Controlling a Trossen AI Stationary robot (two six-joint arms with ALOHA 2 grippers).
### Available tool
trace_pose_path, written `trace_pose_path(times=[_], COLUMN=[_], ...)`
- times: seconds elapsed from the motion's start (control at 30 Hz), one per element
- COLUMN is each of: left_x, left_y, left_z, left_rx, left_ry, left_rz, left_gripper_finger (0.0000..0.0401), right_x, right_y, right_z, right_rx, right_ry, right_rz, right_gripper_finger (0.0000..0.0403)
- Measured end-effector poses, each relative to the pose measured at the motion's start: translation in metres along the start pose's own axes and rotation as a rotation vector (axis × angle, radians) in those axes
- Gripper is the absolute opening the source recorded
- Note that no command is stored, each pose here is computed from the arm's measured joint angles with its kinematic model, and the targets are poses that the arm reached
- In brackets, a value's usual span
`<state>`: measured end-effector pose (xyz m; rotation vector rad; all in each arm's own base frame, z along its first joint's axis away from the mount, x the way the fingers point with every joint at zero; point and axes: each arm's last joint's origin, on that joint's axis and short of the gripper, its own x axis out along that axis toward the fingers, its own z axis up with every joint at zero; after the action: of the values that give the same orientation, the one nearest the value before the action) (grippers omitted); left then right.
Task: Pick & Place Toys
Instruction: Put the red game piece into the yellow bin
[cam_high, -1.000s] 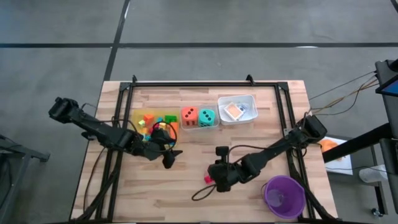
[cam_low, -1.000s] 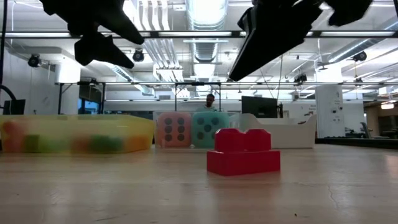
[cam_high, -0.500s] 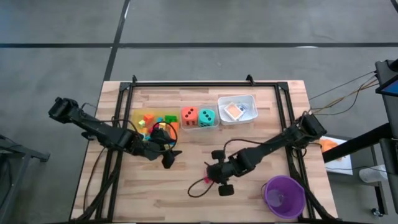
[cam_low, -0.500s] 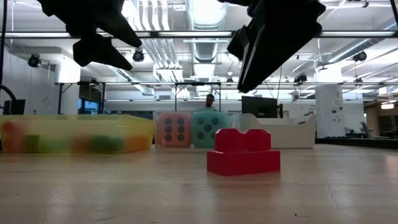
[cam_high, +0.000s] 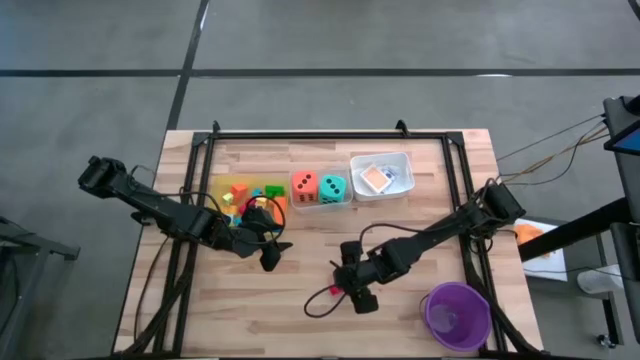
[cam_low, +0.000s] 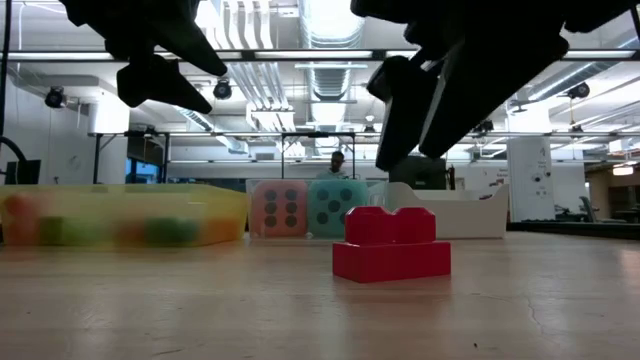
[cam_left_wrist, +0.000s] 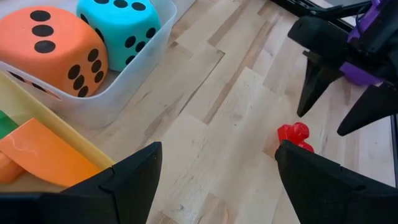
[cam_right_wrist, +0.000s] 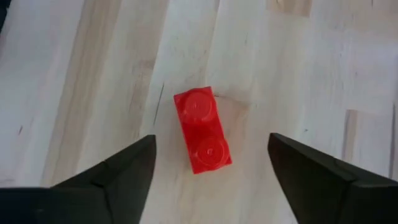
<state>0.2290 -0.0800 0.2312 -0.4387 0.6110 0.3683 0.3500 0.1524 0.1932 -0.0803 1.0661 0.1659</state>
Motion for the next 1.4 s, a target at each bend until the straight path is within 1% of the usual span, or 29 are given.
trace_pose_path(times=[0.13, 0.27, 0.43, 0.7, 0.83, 0.9, 0.97, 1.07, 1.23, 1.27, 1.4], left_x=[0.0, 0.0, 0.0, 0.0, 0.0, 0.0, 0.0, 0.0, 0.0, 0.0, 0.0], left_y=[0.0, 0.0, 0.0, 0.0, 0.0, 0.001, 0.001, 0.001, 0.001, 0.001, 0.001], left_z=[0.0, 0.0, 0.0, 0.0, 0.0, -0.001, -0.001, -0.001, -0.001, -0.001, -0.001], left_rx=[0.0, 0.0, -0.002, -0.002, -0.001, 0.002, 0.003, 0.005, 0.005, 0.005, 0.004], left_ry=[0.0, 0.001, 0.002, 0.002, 0.003, 0.007, 0.007, 0.01, 0.01, 0.01, 0.009], left_rz=[0.0, 0.0, -0.001, -0.001, 0.001, 0.004, 0.005, 0.009, 0.009, 0.009, 0.01], left_gripper_finger=[0.0312, 0.0312, 0.0312, 0.0312, 0.0312, 0.0312, 0.0312, 0.0312, 0.0312, 0.0312, 0.0312], right_x=[0.005, 0.009, 0.021, 0.057, 0.064, 0.065, 0.065, 0.065, 0.066, 0.066, 0.065], right_y=[0.0, 0.004, 0.004, 0.006, 0.008, 0.008, 0.008, 0.009, 0.008, 0.008, 0.008], right_z=[-0.002, -0.002, -0.009, -0.016, -0.018, -0.018, -0.019, -0.019, -0.021, -0.021, -0.02], right_rx=[0.014, 0.006, -0.011, -0.056, -0.063, -0.066, -0.067, -0.075, -0.084, -0.085, -0.086], right_ry=[-0.037, -0.097, -0.091, -0.025, -0.013, -0.011, -0.011, -0.005, 0.005, 0.006, 0.0], right_rz=[0.009, 0.024, 0.01, -0.02, -0.021, -0.018, -0.017, -0.015, -0.013, -0.015, -0.04], right_gripper_finger=[0.0329, 0.0348, 0.035, 0.0349, 0.0346, 0.0333, 0.0307, 0.025, 0.014, 0.0127, 0.0128])
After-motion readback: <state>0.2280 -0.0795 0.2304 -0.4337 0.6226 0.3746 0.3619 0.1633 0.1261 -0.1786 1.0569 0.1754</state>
